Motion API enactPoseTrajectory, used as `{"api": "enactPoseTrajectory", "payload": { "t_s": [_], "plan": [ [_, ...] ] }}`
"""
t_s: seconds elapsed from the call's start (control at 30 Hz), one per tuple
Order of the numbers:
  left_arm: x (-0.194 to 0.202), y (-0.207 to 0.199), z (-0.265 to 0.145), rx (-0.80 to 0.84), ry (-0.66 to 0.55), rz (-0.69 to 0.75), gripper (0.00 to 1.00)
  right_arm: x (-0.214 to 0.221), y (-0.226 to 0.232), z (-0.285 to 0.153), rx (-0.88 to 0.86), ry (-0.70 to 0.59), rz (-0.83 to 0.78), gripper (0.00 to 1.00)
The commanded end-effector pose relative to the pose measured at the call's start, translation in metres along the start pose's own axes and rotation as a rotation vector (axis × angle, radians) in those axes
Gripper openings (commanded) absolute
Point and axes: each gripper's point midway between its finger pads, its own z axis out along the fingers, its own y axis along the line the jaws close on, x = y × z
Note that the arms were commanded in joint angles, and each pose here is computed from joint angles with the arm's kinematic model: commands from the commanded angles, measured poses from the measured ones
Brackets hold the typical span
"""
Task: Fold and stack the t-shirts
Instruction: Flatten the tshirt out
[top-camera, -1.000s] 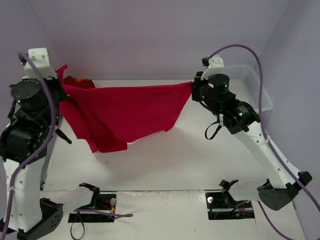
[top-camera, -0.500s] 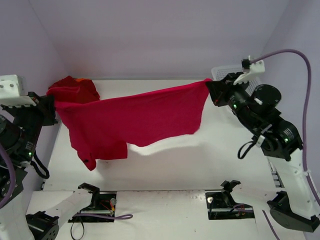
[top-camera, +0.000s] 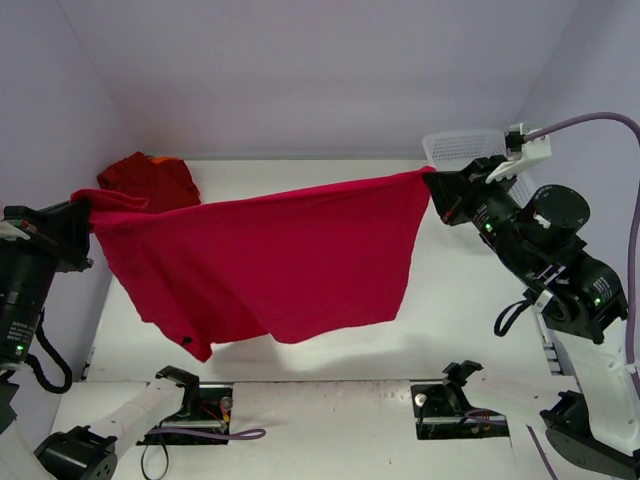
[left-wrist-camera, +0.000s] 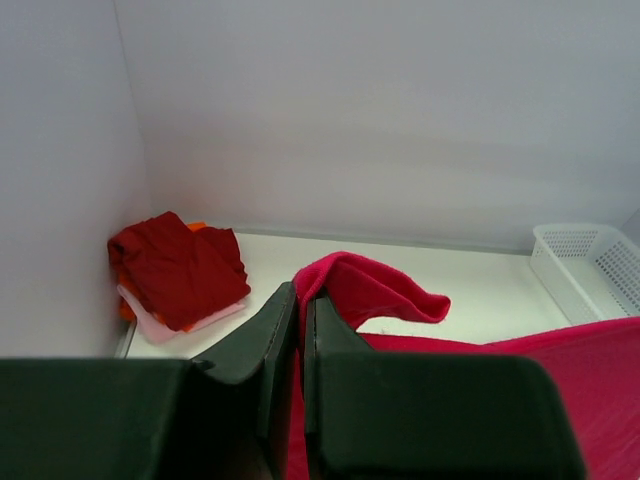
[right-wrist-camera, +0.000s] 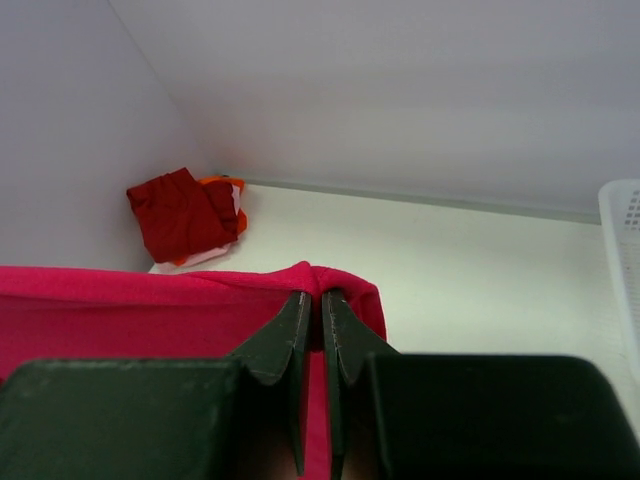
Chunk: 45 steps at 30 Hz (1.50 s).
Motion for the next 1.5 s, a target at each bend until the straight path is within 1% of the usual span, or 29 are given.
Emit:
{"api": "enactPoseTrajectory", "payload": {
  "t_s": [0.0, 0.2, 0.53, 0.6, 0.67, 0.73, 1.0, 1.07, 1.1, 1.17, 1.2, 1.23, 1.27, 1.3, 1.33, 1.47],
  "plan": [
    [-0.023, 0.005, -0.002, -0.030, -0.085, -0.023, 0.00, -0.019, -0.009, -0.006, 0.045, -0.088, 0.005, 0.00],
    [-0.028, 0.002, -0.001, -0.020, -0.101, -0.034, 0.00, -0.019, -0.010, -0.008, 0.044, -0.093, -0.006, 0.00],
    [-0.066, 0.007, -0.039, -0.003, -0.219, -0.057, 0.00, -0.036, 0.003, -0.023, -0.027, -0.137, 0.012, 0.00],
    [-0.068, 0.008, -0.044, -0.004, -0.229, -0.053, 0.00, -0.035, 0.003, -0.022, -0.029, -0.133, 0.010, 0.00],
    [-0.063, 0.007, -0.038, -0.008, -0.215, -0.051, 0.00, -0.029, 0.002, -0.017, -0.022, -0.116, 0.008, 0.00],
    [-0.055, 0.006, -0.031, -0.010, -0.193, -0.051, 0.00, -0.021, 0.000, -0.011, -0.009, -0.095, 0.005, 0.00],
    [-0.002, -0.011, 0.034, 0.001, -0.035, -0.045, 0.00, 0.011, -0.019, 0.010, 0.085, -0.029, -0.016, 0.00],
    [0.004, -0.015, 0.043, 0.012, -0.024, -0.046, 0.00, 0.016, -0.024, 0.012, 0.113, -0.019, -0.020, 0.00],
    [0.017, -0.016, 0.053, 0.011, 0.010, -0.042, 0.00, 0.024, -0.027, 0.016, 0.126, -0.001, -0.025, 0.00],
    [0.026, -0.019, 0.064, 0.014, 0.029, -0.040, 0.00, 0.032, -0.034, 0.021, 0.160, 0.016, -0.034, 0.00],
    [0.042, -0.020, 0.074, 0.010, 0.069, -0.031, 0.00, 0.040, -0.036, 0.027, 0.173, 0.035, -0.040, 0.00],
    [0.045, -0.022, 0.078, 0.012, 0.071, -0.033, 0.00, 0.050, -0.039, 0.031, 0.186, 0.060, -0.048, 0.00],
    [0.061, -0.022, 0.088, 0.008, 0.109, -0.023, 0.00, 0.056, -0.042, 0.036, 0.202, 0.073, -0.054, 0.00],
    [0.060, -0.022, 0.090, 0.008, 0.103, -0.022, 0.00, 0.061, -0.044, 0.038, 0.210, 0.081, -0.053, 0.00],
    [0.072, -0.023, 0.098, 0.004, 0.128, -0.016, 0.00, 0.071, -0.046, 0.041, 0.218, 0.098, -0.054, 0.00],
    [0.102, -0.021, 0.119, -0.020, 0.194, 0.015, 0.00, 0.085, -0.055, 0.049, 0.257, 0.109, -0.062, 0.00]
  ]
}}
